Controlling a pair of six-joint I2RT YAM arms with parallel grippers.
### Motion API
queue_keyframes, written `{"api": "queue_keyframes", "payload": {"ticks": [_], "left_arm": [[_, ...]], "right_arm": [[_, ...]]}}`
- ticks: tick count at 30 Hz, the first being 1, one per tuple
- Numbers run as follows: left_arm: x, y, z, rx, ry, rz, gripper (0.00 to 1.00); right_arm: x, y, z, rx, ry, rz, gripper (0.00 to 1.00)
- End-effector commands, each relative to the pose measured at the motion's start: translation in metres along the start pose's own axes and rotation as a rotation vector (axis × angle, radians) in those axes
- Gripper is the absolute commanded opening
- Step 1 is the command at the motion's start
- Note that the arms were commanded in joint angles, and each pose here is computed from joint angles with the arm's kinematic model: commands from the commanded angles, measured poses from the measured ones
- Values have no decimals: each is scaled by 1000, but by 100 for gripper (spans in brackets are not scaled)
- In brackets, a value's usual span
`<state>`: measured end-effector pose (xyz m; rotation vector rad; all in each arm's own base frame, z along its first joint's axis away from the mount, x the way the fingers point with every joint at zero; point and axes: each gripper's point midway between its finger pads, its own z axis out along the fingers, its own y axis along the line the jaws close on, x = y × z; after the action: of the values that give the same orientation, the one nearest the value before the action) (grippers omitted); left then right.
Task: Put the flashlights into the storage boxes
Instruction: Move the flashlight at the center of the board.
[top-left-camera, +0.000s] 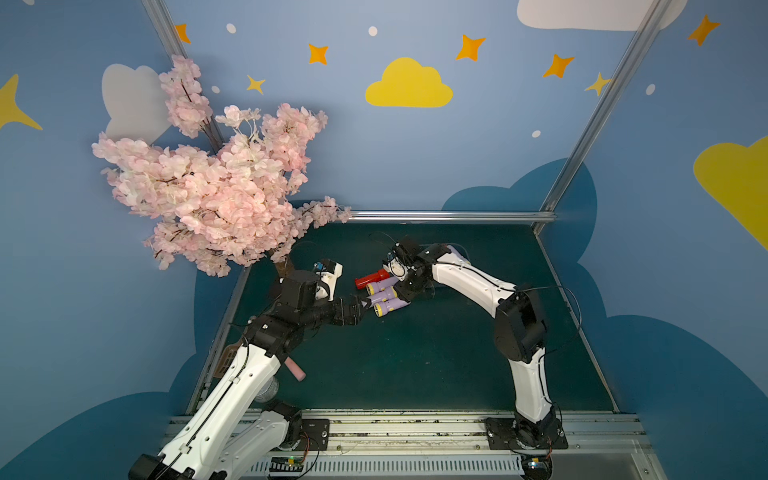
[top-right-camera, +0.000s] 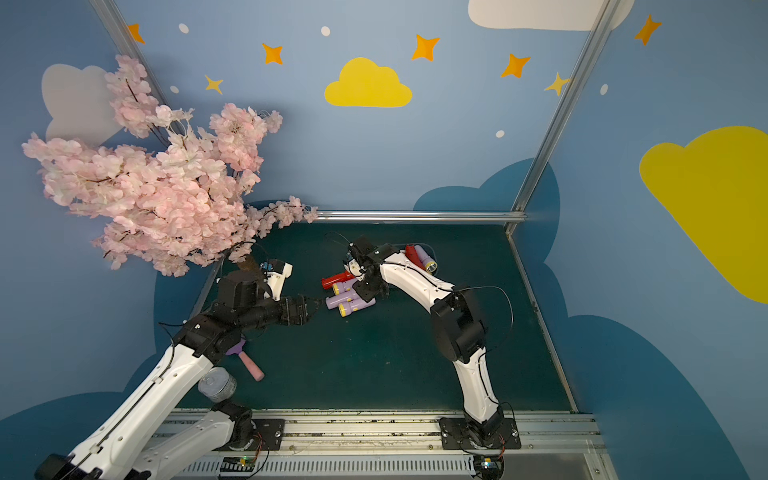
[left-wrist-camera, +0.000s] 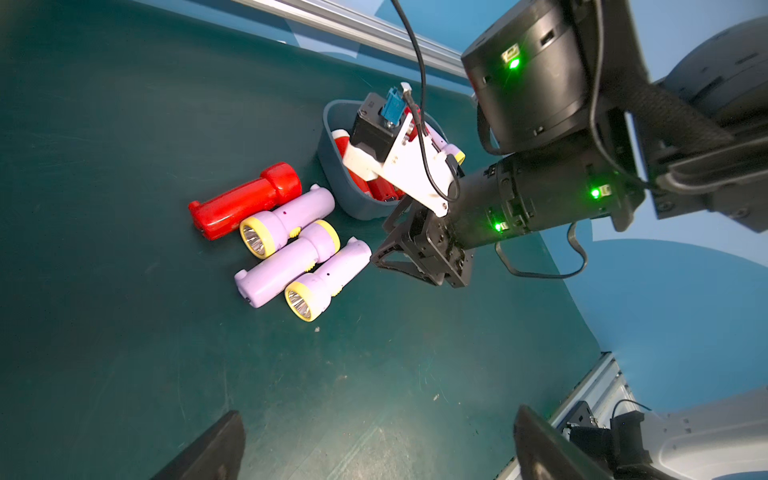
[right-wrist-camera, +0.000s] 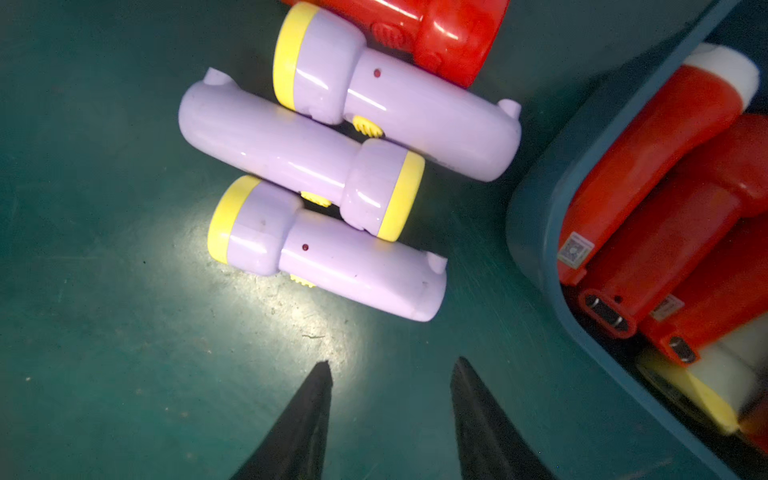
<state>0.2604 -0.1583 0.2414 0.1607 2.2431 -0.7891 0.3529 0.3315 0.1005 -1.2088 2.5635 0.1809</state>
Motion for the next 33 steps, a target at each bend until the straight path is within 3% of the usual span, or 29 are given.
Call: {"api": "queue_keyframes", "payload": {"ticks": [1,12,25,33], "left_arm": [[6,5,-8,-31,-5,-25,99],[9,12,-22,-75,-38,-37,99],[4,8,-13,-55,-25,-25,99],[0,6,-9,-44,-18,-16,99]], "right_arm": [[1,4,16,-37,19,-21,49],[2,6,39,-108,33,-3,49],[19,12,40,-148,49,-2,48],[-7,-2,43,-124,12,1,49]]}}
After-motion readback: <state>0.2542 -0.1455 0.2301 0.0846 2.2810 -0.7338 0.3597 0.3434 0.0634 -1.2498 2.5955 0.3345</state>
